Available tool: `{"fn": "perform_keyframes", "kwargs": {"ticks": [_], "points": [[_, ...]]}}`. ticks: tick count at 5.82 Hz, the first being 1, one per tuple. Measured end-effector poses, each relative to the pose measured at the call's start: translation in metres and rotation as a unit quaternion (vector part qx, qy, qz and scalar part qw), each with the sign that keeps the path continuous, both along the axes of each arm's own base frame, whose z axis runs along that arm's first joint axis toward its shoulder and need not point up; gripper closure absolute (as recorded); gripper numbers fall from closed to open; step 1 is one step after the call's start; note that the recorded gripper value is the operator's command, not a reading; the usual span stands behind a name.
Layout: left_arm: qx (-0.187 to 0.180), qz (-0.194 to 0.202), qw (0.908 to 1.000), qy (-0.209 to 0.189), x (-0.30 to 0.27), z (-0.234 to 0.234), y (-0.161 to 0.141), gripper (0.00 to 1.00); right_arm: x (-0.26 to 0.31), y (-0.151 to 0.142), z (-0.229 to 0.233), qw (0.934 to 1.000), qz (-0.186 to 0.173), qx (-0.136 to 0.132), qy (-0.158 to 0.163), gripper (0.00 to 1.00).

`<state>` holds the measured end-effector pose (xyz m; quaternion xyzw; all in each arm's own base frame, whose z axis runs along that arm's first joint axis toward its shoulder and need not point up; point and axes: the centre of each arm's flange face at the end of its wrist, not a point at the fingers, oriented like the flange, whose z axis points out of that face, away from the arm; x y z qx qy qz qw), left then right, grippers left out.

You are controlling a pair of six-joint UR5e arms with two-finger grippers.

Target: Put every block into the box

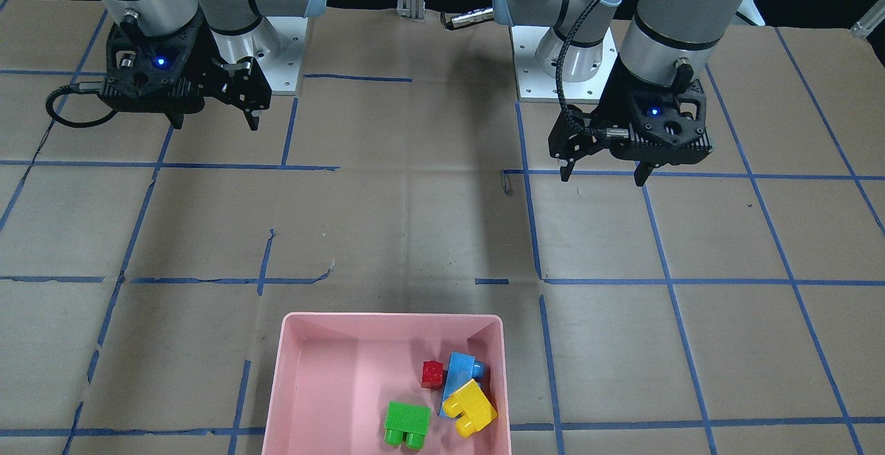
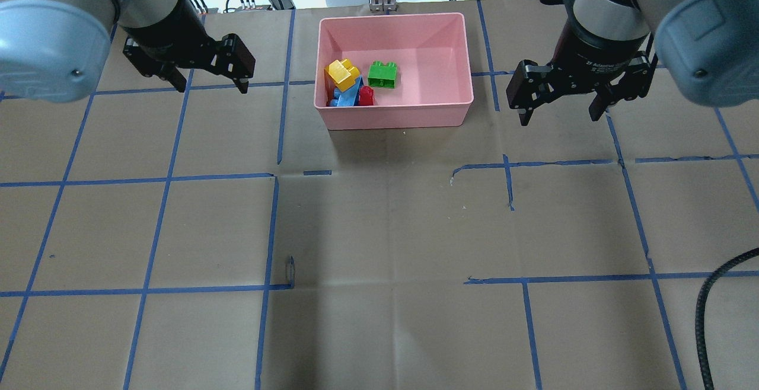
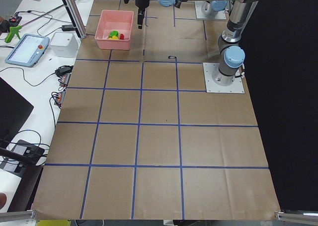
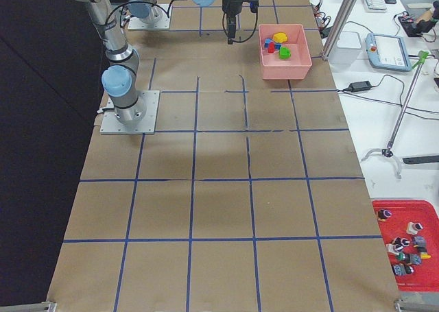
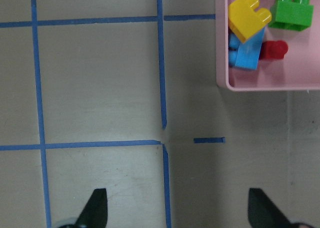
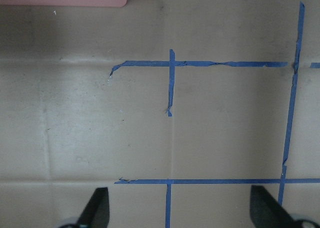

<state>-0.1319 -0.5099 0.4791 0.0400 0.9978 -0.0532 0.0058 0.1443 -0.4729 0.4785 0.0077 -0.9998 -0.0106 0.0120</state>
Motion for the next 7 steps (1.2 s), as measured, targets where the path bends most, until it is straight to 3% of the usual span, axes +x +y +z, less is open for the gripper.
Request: {"fn": "perform_keyframes", "kwargs": {"ticks": [2, 7], "points": [[-0.005, 0.002, 1.0, 0.002, 0.008, 0.016, 0.028, 0.0, 0.0, -0.001, 0.001, 1.0, -0.001, -0.001, 0.0, 0.0], [0.004, 0.017, 0.9998, 0.001, 0.021, 0.009, 0.01, 0.0, 0.0, 0.0, -0.001, 1.0, -0.001, 0.002, -0.001, 0.0]]}}
